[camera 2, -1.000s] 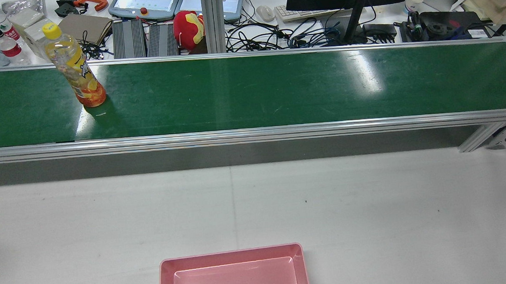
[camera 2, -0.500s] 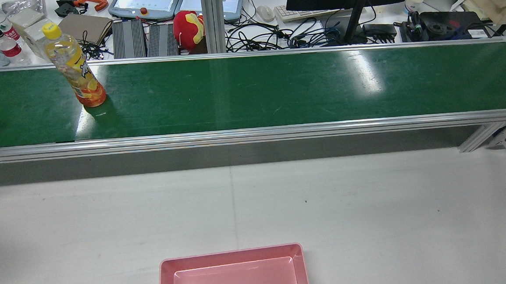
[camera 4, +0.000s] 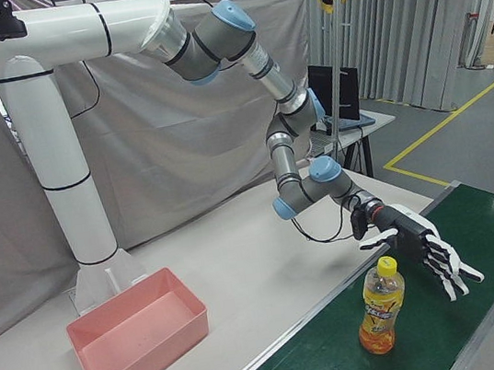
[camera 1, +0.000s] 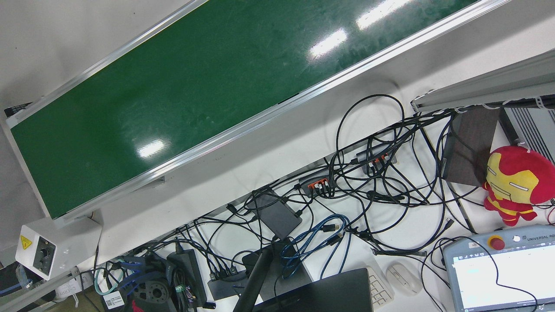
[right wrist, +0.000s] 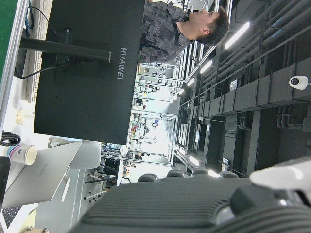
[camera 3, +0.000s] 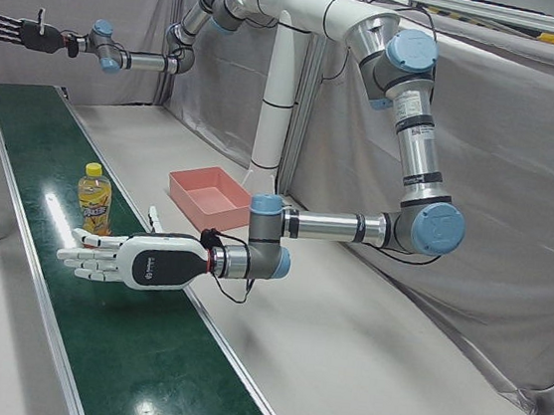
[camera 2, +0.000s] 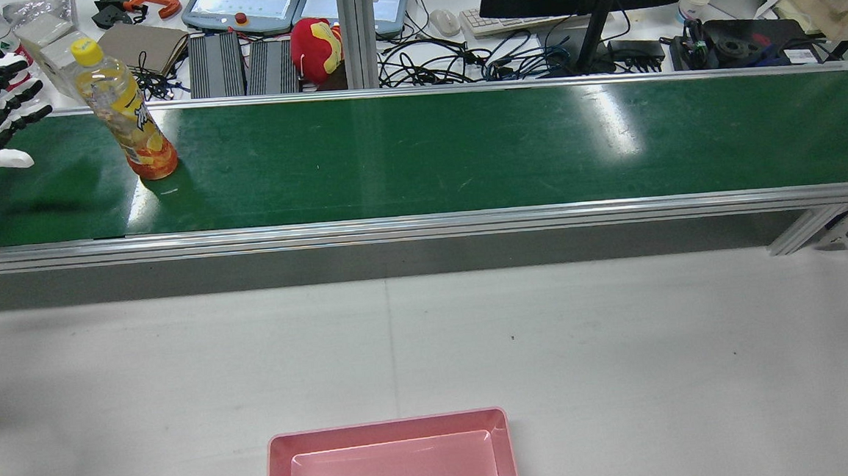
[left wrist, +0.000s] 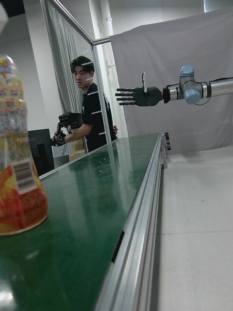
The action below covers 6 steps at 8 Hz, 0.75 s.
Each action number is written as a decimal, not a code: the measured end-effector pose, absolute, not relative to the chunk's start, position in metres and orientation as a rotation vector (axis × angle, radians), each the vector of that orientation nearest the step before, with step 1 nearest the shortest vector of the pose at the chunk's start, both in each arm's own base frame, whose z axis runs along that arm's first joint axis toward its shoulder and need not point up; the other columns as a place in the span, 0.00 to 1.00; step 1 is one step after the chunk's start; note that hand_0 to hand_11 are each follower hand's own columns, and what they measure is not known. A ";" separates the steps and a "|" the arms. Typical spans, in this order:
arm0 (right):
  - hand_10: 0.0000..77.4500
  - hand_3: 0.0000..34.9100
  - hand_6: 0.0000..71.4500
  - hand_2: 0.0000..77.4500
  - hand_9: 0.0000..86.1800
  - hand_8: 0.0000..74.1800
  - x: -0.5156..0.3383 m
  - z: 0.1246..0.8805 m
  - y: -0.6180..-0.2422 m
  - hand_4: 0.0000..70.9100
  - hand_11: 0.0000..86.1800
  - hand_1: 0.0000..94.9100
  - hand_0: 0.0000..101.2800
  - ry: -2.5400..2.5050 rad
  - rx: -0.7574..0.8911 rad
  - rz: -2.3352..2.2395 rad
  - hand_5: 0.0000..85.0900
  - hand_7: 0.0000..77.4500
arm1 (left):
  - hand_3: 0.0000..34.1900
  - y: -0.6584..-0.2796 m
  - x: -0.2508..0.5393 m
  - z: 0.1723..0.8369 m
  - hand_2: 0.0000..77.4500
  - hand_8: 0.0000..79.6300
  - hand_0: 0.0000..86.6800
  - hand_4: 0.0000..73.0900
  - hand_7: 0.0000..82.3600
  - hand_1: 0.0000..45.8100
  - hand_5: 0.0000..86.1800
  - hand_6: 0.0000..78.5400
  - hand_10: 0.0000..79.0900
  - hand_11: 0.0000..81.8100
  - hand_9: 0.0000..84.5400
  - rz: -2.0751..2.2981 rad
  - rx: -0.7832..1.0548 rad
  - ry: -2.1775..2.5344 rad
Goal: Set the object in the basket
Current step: 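Reach the left hand forward to the tea bottle on the conveyor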
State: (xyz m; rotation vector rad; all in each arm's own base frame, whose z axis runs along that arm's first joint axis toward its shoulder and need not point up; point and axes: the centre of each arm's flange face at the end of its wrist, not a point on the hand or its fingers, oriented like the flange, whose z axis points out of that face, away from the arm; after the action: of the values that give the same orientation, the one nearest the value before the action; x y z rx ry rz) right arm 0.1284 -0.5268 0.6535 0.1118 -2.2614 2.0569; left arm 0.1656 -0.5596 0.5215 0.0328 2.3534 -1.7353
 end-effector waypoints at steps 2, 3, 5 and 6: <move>0.00 0.01 0.00 0.01 0.00 0.00 0.128 0.653 -0.527 0.00 0.00 0.00 0.00 -2.261 0.112 2.057 0.00 0.01 | 0.10 -0.567 0.184 0.505 0.00 0.10 0.63 0.01 0.03 0.36 0.32 0.00 0.12 0.19 0.12 -1.738 0.043 2.335; 0.00 0.01 0.00 0.00 0.00 0.00 0.128 0.653 -0.527 0.00 0.00 0.00 0.00 -2.261 0.112 2.057 0.00 0.01 | 0.10 -0.573 0.192 0.492 0.00 0.10 0.62 0.01 0.03 0.30 0.32 0.00 0.12 0.19 0.12 -1.737 0.043 2.327; 0.00 0.01 0.00 0.01 0.00 0.00 0.128 0.653 -0.527 0.00 0.00 0.00 0.00 -2.261 0.112 2.057 0.00 0.01 | 0.11 -0.582 0.211 0.471 0.00 0.10 0.61 0.01 0.03 0.35 0.33 0.00 0.12 0.17 0.12 -1.728 0.031 2.316; 0.00 0.01 0.00 0.01 0.00 0.00 0.128 0.653 -0.527 0.00 0.00 0.00 0.00 -2.261 0.112 2.057 0.00 0.01 | 0.09 -0.584 0.220 0.462 0.00 0.10 0.61 0.01 0.05 0.35 0.33 0.00 0.12 0.17 0.12 -1.720 0.018 2.314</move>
State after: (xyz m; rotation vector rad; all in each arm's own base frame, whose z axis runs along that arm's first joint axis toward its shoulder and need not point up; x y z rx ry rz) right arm 0.1284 -0.5268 0.6534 0.1118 -2.2614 2.0568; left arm 0.2205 -0.5841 0.4617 0.0183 2.3137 -1.7200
